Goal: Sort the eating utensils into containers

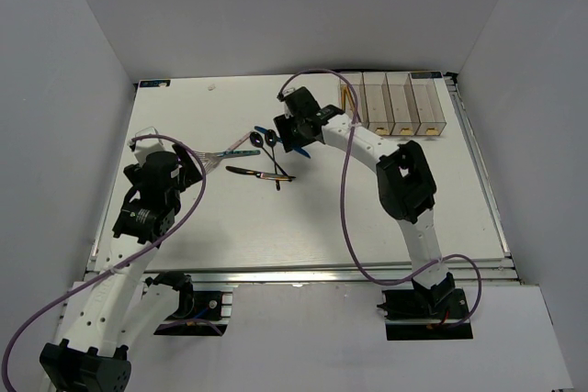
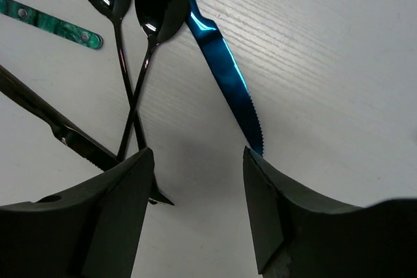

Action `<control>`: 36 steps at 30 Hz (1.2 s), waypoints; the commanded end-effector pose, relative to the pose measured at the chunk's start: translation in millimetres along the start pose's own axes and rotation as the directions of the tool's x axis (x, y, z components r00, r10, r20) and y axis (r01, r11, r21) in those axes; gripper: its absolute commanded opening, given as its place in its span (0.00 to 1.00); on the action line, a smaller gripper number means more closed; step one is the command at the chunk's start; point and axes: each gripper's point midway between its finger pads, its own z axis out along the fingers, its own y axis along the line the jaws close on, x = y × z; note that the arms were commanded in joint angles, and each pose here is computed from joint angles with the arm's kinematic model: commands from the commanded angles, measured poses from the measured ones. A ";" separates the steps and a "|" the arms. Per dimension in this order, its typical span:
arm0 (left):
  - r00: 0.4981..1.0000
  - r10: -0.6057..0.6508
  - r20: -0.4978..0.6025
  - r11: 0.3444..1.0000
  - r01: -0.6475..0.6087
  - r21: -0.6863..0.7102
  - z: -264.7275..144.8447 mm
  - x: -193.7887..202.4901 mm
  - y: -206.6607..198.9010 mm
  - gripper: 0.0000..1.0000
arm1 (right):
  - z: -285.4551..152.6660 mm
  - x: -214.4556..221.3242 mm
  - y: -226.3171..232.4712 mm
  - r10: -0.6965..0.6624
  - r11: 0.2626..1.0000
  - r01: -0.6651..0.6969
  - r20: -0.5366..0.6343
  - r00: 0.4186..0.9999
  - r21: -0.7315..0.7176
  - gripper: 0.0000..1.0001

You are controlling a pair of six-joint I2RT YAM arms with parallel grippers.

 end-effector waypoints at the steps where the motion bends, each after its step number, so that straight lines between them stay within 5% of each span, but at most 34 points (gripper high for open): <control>1: 1.000 -0.001 0.003 1.000 0.001 0.000 -0.7 -0.8 -0.5 0.98 | -12.7 -24.0 16.1 0.104 0.994 -0.106 0.084 0.991 0.014 0.61; 21: 1.000 -0.008 0.012 1.000 0.007 0.006 -3.0 -2.6 -0.2 0.98 | 60.6 -11.7 33.1 0.199 0.979 -0.200 0.053 0.979 0.030 0.43; 36: 1.000 -0.003 0.007 1.000 0.003 0.019 -2.8 -1.7 -2.9 0.98 | 38.6 -28.2 43.1 0.233 0.968 -0.243 0.140 0.962 0.060 0.42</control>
